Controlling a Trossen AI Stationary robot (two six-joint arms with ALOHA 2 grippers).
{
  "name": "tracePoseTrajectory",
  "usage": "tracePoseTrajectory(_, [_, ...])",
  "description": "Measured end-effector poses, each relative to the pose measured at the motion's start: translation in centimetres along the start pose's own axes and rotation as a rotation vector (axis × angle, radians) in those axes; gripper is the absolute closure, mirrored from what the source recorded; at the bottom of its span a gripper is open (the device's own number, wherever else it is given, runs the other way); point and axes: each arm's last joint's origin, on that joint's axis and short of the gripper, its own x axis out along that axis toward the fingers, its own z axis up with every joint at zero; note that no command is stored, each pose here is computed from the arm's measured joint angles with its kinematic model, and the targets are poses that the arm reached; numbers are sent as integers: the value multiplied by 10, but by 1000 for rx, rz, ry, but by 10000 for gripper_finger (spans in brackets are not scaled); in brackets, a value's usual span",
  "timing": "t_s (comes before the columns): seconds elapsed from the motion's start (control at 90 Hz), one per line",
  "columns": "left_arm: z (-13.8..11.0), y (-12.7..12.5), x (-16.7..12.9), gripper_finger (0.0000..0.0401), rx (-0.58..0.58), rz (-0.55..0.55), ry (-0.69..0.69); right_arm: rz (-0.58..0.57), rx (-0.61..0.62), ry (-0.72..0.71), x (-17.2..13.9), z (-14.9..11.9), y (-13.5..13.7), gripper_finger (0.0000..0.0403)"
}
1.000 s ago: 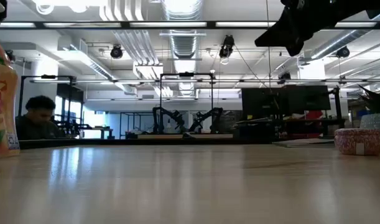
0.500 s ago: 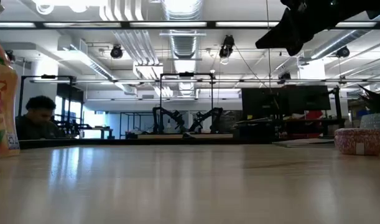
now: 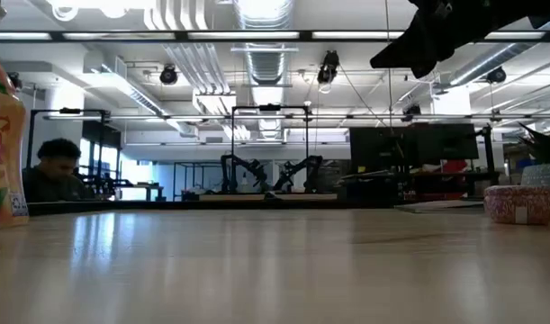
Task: Apply microfiber cloth
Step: Move the spray cleaning bottle to the center
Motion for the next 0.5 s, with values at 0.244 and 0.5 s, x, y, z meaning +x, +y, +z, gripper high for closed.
tracePoseTrajectory(0.244, [-7,3,12,261,46,44,18,-10,32,16,0,-2,0,267])
tracePoseTrajectory(0.5, [-18,5,34,255,100,126,56,-13,46,14,0,-2,0,148])
